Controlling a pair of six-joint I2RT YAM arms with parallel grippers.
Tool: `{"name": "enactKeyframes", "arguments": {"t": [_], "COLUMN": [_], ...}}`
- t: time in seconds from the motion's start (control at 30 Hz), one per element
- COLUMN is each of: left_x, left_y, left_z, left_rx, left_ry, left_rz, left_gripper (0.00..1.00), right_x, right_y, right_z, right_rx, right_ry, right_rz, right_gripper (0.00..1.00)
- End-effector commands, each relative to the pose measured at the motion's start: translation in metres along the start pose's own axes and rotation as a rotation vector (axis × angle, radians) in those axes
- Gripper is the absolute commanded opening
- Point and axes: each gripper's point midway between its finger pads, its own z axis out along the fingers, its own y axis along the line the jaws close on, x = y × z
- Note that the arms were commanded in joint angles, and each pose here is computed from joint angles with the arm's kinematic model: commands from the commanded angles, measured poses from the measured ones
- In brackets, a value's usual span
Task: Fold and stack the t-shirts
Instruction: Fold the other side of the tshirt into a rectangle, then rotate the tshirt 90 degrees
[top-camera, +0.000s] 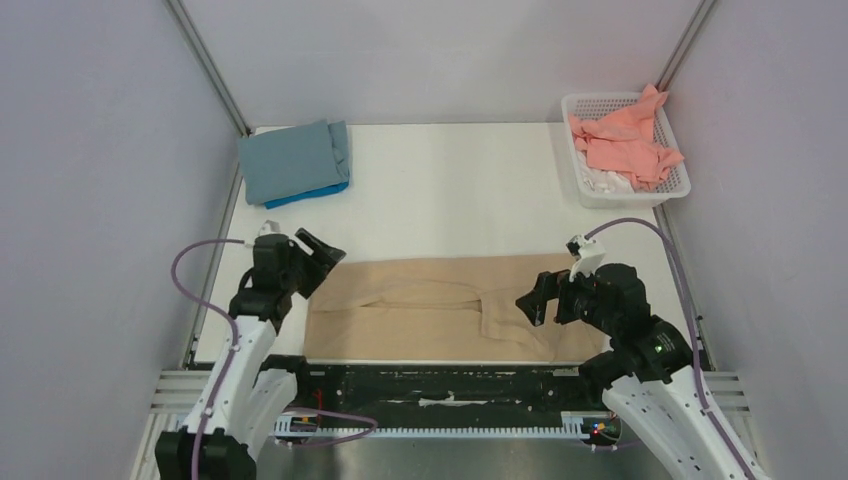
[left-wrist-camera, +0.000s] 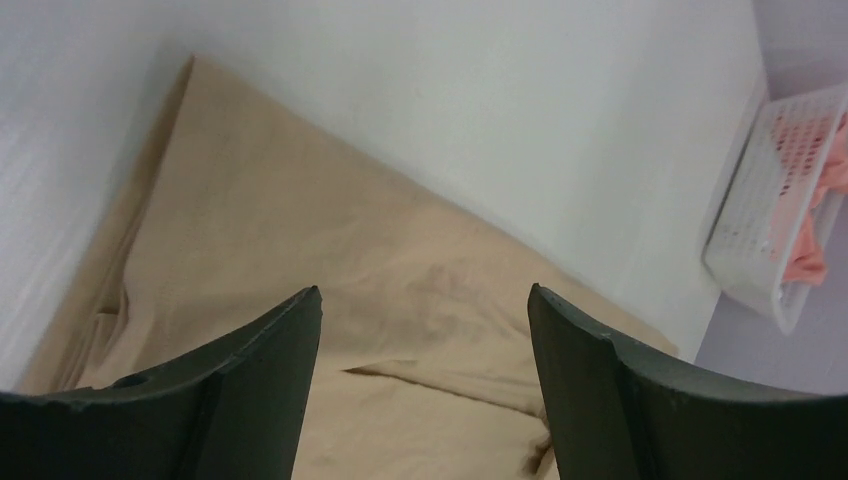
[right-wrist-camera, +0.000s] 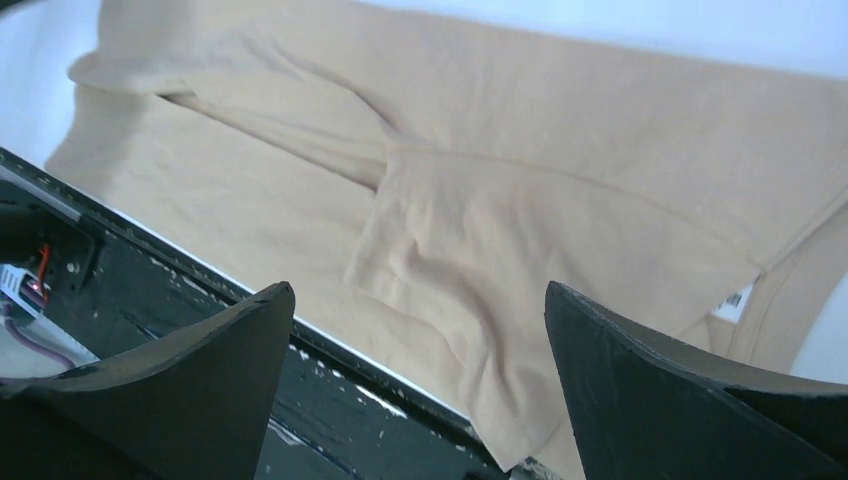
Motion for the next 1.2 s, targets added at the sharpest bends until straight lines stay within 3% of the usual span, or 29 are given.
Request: {"name": "enactKeyframes", "arguments": {"t": [0.0,0.23,0.47,0.77,1.0,1.17], "left_x": [0.032,0.080,0.114,0.132,0.159,0.186], "left_y": [-0.021,-0.015,0.030,0.037,0.021,0.008], "left_z": [0.020,0.051,0.073,0.059,0.050,0.052], "left_rx": [0.087,0.015,-0.150,-0.180,-0.100,-0.036], "left_ry": [0.139,0.269,0.393,0.405,0.423,0.421], "left_rz": [0.101,0.230,0.285,0.290,0.222,0.173], "left_gripper": [0.81,0.82,0.83,0.84,0.85,0.85], "right_x": [-0.040,0.042,0.066,-0.010,-0.088,-0.132], "right_y": [0.009,-0.038,-0.063,-0.093,-0.095,-0.079], "right_z": [0.004,0.065,0.099,0.161,0.252,0.327], "right_rx": [-0.014,0.172,0.272,0.396,0.299,0.120], "right_ry": [-0.124,0.113,0.158,0.058,0.047,0.051], "right_rz": [-0.008,0.243,0.294,0.241,0.090,-0.036], "right_gripper": [0.98,0.98,0.98,0.98,0.98,0.98]}}
